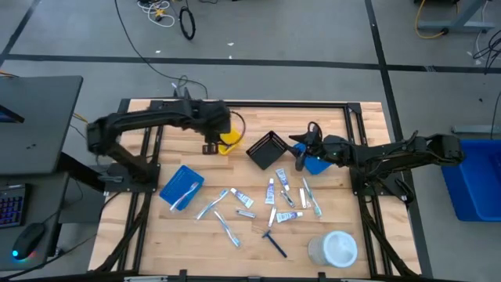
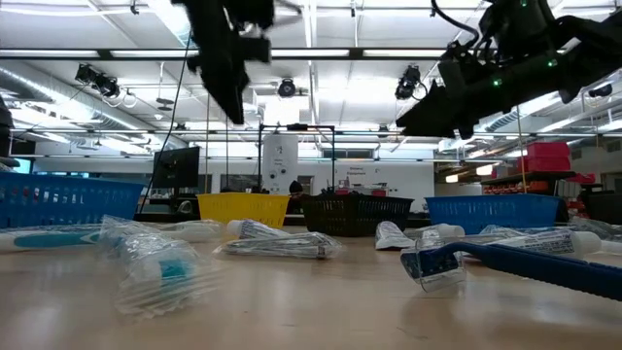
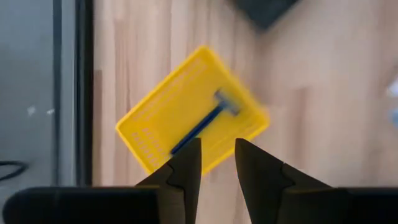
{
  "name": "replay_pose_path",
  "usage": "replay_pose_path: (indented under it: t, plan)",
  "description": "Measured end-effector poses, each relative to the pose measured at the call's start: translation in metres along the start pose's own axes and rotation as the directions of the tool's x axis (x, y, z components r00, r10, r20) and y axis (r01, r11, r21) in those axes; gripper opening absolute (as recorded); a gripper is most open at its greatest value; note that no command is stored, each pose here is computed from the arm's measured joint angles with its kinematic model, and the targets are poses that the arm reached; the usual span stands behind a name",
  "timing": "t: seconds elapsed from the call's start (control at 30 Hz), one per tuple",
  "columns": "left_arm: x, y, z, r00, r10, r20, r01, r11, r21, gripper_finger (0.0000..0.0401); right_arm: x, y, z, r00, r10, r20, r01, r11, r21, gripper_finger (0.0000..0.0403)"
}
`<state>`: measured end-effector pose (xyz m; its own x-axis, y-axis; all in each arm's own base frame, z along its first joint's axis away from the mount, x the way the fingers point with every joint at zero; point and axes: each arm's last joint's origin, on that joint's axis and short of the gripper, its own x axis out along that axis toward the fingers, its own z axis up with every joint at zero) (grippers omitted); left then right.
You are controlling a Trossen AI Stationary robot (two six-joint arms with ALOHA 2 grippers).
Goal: Pick & Place Travel size toiletries
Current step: Put the white toothpaste into the black bin
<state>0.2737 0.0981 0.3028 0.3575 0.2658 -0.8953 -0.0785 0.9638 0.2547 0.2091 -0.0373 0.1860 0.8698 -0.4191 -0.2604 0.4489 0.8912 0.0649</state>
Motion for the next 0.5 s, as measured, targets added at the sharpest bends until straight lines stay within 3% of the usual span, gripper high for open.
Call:
replay_pose_path:
  t: [0.13, 0.27, 0.5]
  plan:
    - [-0.043, -0.002, -0.012, 0.988, -0.030, 0.152, 0.043, 0.995, -0.085, 0.0098, 0.000, 0.001, -0.001, 0.999, 0.048, -0.015, -0.047, 0.999, 0.025, 0.0211]
    - [-0.079, -0.009, -0.024, 0.964, -0.020, 0.266, 0.046, 0.995, -0.092, 0.0087, 0.000, 0.003, -0.001, 0.993, 0.113, -0.025, -0.111, 0.992, 0.058, 0.0199]
    - [-0.116, -0.024, -0.040, 0.921, -0.026, 0.389, 0.067, 0.993, -0.093, 0.0070, -0.001, 0.007, -0.002, 0.986, 0.163, -0.032, -0.160, 0.983, 0.090, 0.0182]
